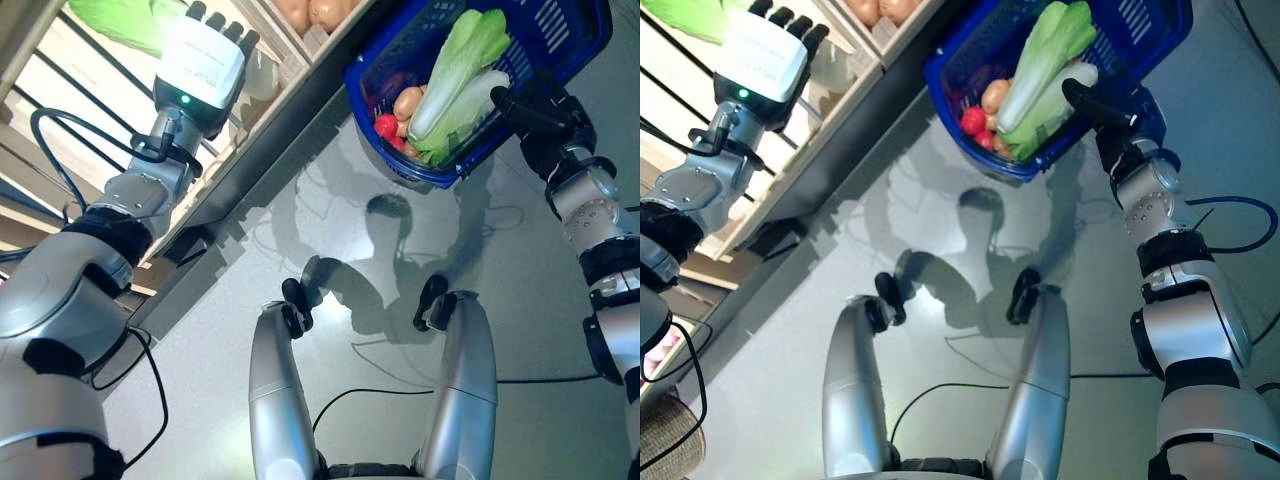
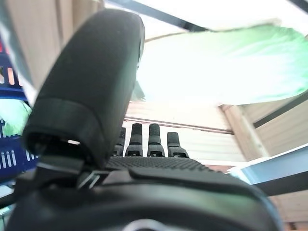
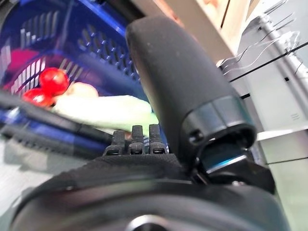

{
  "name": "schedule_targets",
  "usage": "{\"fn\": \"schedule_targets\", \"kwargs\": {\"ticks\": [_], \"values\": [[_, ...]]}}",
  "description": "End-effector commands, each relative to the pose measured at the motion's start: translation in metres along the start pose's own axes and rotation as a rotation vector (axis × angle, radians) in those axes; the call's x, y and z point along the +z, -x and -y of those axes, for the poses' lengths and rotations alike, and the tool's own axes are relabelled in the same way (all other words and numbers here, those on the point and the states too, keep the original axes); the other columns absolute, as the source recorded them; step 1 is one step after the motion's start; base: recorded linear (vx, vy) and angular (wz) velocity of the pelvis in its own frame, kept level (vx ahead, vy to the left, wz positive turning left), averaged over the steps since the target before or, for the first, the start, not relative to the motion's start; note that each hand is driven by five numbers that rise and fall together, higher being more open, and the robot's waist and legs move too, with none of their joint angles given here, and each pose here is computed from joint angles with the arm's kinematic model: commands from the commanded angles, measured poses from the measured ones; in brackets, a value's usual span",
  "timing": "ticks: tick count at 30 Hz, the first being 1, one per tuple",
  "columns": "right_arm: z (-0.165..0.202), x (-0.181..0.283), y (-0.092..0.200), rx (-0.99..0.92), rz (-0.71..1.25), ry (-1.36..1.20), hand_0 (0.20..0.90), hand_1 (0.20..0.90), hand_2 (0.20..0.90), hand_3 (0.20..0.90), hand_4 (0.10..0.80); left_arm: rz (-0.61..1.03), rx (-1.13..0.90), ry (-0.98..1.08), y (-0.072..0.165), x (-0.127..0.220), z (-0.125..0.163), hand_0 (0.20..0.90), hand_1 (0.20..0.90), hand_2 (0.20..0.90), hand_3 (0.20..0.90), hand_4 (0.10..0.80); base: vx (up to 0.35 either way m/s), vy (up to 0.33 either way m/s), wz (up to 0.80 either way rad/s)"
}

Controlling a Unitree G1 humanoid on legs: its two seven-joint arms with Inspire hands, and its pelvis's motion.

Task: Put vegetables into the basket

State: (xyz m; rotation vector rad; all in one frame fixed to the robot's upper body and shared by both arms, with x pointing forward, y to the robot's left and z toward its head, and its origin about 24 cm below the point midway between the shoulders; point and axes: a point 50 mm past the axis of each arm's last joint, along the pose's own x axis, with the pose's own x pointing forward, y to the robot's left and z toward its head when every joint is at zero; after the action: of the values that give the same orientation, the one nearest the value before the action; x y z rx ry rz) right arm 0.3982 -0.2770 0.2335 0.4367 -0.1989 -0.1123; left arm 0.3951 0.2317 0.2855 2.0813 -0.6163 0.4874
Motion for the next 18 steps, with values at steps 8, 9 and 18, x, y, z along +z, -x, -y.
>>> {"fn": "schedule_targets", "kwargs": {"ticks": [8,9,18], "values": [[-0.021,0.051,0.002,0.155,0.22,-0.113,0.9,0.9,0.9,0.9,0.8,-0.326,0.056,-0.15,-0.032,-0.074,-0.064,0.9,0.9,0.9,0.9,0.8,0.003,0.02,-0.07],[-0.021,0.051,0.002,0.155,0.222,-0.117,0.9,0.9,0.9,0.9,0.8,-0.35,0.03,-0.146,-0.031,-0.077,-0.062,0.9,0.9,0.9,0.9,0.8,-0.01,0.021,-0.03],[-0.027,0.057,0.003,0.179,0.245,-0.174,0.9,0.9,0.9,0.9,0.8,-0.525,-0.184,-0.107,-0.025,-0.097,-0.053,0.9,0.9,0.9,0.9,0.8,-0.039,0.024,-0.04]]}}
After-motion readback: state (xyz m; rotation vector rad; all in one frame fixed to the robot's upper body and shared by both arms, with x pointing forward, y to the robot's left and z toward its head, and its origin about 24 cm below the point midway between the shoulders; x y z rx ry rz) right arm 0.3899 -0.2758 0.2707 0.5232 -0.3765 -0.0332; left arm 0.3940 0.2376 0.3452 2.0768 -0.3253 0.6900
